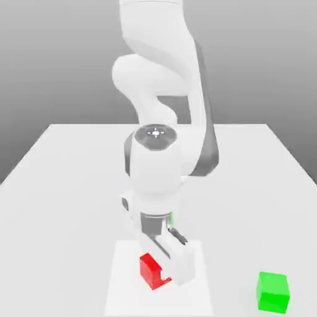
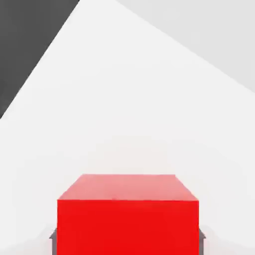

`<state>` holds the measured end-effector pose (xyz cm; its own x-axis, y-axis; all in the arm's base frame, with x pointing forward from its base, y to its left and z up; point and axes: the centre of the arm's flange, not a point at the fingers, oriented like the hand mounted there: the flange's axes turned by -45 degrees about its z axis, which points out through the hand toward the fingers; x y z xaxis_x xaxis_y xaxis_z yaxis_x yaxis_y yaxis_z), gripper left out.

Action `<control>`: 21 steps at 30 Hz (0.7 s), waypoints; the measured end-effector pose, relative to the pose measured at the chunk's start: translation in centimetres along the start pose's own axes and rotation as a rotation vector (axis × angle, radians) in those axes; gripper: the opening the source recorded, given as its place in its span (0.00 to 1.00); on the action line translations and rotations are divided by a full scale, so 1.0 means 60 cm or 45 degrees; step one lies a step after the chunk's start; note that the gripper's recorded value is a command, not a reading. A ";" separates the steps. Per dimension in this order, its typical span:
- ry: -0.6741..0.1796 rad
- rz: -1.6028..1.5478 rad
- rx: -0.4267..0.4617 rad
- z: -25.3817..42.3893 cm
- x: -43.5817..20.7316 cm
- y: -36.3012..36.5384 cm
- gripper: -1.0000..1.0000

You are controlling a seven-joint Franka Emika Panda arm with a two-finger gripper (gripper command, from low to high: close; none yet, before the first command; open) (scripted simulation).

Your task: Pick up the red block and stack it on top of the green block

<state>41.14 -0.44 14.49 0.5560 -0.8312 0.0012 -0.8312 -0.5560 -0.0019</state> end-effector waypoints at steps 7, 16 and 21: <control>0.000 -0.006 -0.001 -0.097 -0.004 -0.008 0.00; 0.000 -0.195 -0.001 -0.156 -0.238 -0.254 0.00; -0.002 -0.212 0.000 -0.067 -0.267 -0.272 1.00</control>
<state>45.80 21.97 18.53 0.6860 -0.7276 0.0004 -0.7276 -0.6860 -0.0021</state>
